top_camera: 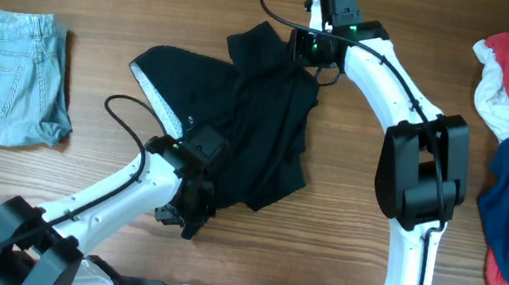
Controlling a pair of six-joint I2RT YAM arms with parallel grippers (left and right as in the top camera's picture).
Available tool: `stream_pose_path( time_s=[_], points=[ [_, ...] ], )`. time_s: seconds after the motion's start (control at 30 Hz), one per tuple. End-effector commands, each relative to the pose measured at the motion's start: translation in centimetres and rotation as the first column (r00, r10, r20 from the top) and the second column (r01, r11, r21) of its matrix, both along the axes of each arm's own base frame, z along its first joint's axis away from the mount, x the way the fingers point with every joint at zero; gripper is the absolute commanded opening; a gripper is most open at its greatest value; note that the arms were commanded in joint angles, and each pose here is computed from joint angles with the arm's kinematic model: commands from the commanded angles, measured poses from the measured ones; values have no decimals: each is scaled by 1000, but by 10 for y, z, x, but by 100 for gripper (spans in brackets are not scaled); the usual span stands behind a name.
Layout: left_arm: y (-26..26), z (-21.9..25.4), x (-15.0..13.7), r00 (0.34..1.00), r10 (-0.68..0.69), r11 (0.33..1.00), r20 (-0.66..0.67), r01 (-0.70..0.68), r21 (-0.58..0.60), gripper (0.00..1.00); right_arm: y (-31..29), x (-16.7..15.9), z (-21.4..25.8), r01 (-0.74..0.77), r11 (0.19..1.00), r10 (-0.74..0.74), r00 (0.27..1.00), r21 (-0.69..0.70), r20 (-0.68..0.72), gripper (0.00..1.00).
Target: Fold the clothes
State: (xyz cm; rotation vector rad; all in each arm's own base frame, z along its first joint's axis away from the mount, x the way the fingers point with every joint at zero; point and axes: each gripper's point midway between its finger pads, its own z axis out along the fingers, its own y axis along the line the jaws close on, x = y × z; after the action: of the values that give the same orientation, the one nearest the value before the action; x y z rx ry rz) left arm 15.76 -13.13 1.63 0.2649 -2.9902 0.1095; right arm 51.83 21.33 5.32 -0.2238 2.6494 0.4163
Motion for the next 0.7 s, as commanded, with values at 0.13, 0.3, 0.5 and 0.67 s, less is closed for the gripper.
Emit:
stream_pose_path(
  time_s=[0.13,0.3,0.5,0.67],
  points=[
    [3,2,4,1000,14,1000,27,-14,8,11,26,-15,-32,-71,996,75,994,55,-75,57],
    [3,2,4,1000,14,1000,27,-14,8,11,24,-17,-35,-68,997,72,994,48,-86,57],
    [3,2,4,1000,14,1000,27,-14,8,11,29,-22,-33,-86,994,94,990,74,-102,4],
    [24,31,57,980,-7,996,201,-12,93,4,-43,12,78,109,992,-113,992,65,62,4]
  ],
)
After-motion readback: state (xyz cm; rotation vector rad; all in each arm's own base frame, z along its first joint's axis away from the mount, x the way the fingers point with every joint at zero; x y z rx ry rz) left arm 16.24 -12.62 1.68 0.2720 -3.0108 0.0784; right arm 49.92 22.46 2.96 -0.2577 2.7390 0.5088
